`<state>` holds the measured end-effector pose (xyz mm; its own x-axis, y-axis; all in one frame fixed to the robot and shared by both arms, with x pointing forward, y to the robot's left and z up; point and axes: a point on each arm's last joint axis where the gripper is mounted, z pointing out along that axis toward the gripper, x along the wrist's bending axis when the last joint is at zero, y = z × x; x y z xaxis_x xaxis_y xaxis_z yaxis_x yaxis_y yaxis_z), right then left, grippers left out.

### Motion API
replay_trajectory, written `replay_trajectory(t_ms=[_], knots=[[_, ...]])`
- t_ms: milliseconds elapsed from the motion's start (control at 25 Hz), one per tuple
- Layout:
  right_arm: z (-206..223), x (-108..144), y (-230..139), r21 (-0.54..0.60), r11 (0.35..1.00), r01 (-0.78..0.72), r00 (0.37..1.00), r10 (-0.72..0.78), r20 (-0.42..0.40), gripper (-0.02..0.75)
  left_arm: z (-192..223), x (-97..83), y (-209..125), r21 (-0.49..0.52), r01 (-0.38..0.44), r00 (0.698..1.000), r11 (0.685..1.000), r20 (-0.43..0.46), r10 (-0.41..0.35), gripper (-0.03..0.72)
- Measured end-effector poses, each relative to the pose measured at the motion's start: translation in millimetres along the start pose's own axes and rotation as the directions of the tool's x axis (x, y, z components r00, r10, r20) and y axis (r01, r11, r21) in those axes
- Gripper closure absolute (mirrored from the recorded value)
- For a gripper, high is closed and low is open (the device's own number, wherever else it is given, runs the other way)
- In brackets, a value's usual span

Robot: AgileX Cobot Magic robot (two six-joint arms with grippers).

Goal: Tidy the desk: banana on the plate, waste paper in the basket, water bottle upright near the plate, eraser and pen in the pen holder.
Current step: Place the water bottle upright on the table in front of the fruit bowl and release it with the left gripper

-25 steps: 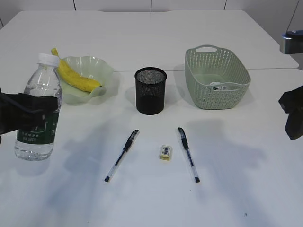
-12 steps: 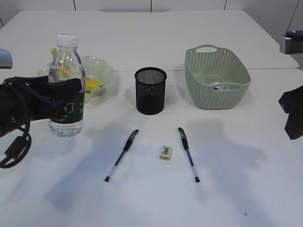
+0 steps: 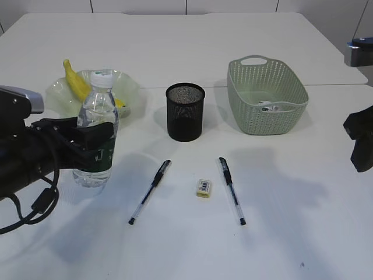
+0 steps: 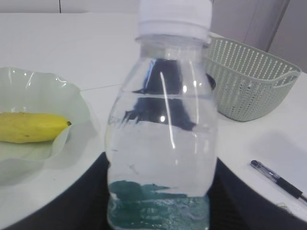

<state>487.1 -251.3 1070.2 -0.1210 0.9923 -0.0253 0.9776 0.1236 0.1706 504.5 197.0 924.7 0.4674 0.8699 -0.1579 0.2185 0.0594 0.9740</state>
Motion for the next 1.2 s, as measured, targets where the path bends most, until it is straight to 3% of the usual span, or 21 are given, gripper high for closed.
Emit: replay_trajectory(t_ms=[200, 440, 1200], knots=[[0, 0, 0, 0.000, 1.000, 0.000, 1.000, 0.000, 0.000, 0.329, 4, 3.3, -12, 0.034, -0.044, 0.999, 0.998, -0.015, 0.044, 0.328], [0, 0, 0, 0.000, 1.000, 0.000, 1.000, 0.000, 0.000, 0.329, 13, 12.5, -26, 0.072, -0.019, 0.997, 0.997, -0.077, 0.024, 0.328], [0, 0, 0, 0.000, 1.000, 0.000, 1.000, 0.000, 0.000, 0.329, 48, 20.8, -37, 0.001, -0.022, 0.998, 1.000, -0.064, 0.022, 0.329]])
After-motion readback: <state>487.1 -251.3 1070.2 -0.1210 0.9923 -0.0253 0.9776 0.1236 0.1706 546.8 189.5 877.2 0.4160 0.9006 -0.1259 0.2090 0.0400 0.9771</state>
